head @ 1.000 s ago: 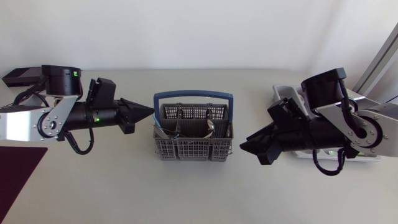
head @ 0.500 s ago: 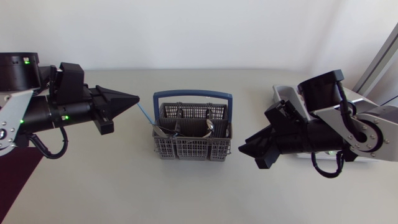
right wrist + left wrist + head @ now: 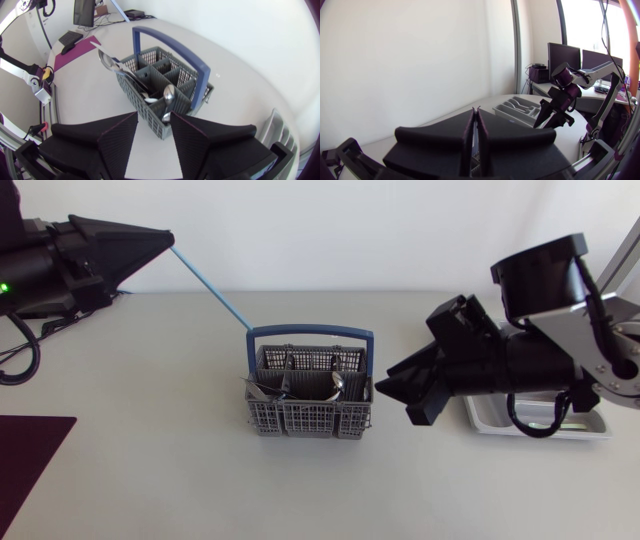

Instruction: Sort the cutlery from the basket into the organizer compartments.

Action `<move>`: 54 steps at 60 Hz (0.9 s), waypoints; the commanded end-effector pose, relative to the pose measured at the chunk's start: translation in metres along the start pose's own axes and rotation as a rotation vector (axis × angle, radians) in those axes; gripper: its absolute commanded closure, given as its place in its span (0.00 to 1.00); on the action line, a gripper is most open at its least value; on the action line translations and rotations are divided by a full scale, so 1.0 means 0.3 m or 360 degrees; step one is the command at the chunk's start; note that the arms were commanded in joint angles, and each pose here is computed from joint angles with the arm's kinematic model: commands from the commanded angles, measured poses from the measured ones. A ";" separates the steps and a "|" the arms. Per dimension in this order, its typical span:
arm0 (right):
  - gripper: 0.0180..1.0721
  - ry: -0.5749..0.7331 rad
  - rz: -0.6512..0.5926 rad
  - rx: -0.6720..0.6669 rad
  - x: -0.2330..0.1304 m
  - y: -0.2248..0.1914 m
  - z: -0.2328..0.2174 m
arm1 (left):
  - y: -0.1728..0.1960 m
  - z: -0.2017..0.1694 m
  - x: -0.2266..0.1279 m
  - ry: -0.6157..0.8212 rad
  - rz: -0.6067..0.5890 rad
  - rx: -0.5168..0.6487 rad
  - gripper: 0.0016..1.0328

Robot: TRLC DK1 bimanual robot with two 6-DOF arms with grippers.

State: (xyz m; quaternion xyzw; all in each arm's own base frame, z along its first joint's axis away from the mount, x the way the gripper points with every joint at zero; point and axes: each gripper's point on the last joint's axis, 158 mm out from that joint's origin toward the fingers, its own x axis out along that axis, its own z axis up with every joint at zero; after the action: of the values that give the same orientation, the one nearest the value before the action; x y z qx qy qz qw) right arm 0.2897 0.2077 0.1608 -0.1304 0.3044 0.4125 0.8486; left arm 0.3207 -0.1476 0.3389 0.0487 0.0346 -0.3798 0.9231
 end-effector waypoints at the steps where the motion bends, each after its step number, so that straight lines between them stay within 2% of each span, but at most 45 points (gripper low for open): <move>1: 0.53 -0.0079 0.0004 -0.0047 -0.029 0.030 0.092 | 0.018 0.003 0.028 0.0020 -0.0012 -0.0131 0.97; 14: 0.52 -0.0179 0.0044 -0.0188 -0.013 0.116 0.206 | -0.032 -0.066 0.123 0.0142 -0.0176 -0.0334 0.97; 27: 0.52 -0.0177 0.0108 -0.0259 0.079 0.166 0.257 | -0.088 -0.108 0.197 0.0257 -0.0398 -0.0557 0.97; 39: 0.52 -0.0158 0.0117 -0.0339 0.178 0.208 0.288 | -0.122 -0.117 0.213 0.0313 -0.0549 -0.0705 0.97; 54: 0.52 -0.0160 0.0102 -0.0389 0.254 0.222 0.342 | -0.130 -0.135 0.200 0.0335 -0.0597 -0.0765 0.97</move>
State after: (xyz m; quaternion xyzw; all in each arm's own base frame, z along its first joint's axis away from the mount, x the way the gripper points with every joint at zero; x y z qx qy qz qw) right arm 0.3109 0.3345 0.1911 -0.1966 0.2237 0.4764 0.8273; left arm 0.3333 -0.2131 0.2860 -0.1247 0.2217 -0.5119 0.8205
